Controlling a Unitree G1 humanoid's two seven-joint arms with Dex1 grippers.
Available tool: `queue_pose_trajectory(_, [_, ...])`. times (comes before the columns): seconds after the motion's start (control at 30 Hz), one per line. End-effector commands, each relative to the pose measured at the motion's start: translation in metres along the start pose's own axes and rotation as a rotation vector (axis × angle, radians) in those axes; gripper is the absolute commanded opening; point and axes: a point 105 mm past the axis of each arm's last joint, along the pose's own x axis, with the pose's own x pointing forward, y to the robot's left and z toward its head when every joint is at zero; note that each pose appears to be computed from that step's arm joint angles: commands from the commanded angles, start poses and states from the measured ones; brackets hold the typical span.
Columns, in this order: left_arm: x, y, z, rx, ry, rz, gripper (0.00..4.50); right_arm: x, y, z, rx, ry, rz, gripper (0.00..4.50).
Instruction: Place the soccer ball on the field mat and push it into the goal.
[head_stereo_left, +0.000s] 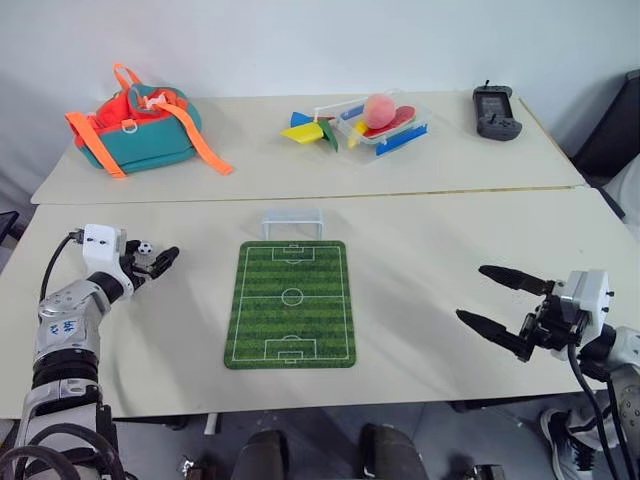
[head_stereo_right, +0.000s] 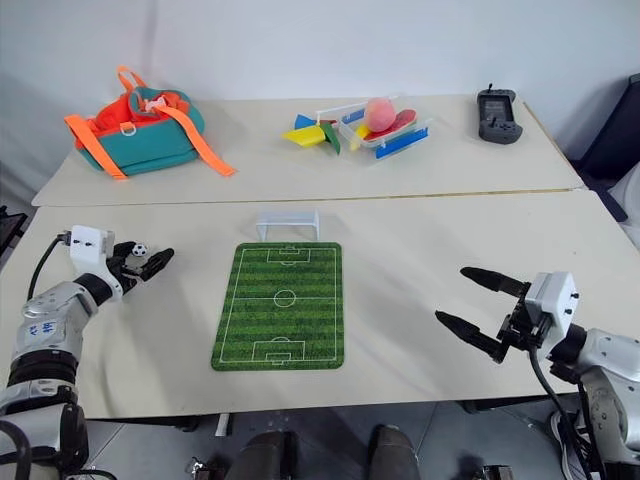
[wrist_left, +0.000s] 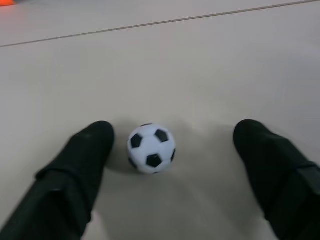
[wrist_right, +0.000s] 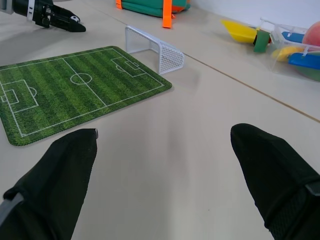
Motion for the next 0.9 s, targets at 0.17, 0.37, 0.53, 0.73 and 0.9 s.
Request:
queue_pose_trajectory(0.17, [-0.009, 0.012, -0.005, 0.014, 0.054, 0.028, 1.61, -0.004, -0.008, 0.013, -0.055, 0.005, 0.003, 4.50])
queue_pose_trajectory(0.37, [-0.021, -0.007, 0.013, 0.060, -0.023, -0.108, 0.86, -0.009, -0.008, 0.019, -0.055, -0.004, 0.042, 4.50])
queue_pose_trajectory(0.53, [-0.040, -0.070, 0.043, 0.135, -0.178, -0.434, 0.86, -0.013, -0.003, 0.026, -0.034, -0.046, 0.115, 4.50])
queue_pose_trajectory(0.73, [-0.064, -0.124, 0.050, 0.213, -0.196, -0.767, 0.86, -0.021, 0.010, 0.022, 0.005, -0.048, 0.208, 4.50])
queue_pose_trajectory(0.9, [-0.077, -0.168, 0.050, 0.232, -0.186, -0.967, 0.86, -0.024, 0.027, 0.017, 0.034, -0.041, 0.240, 4.50])
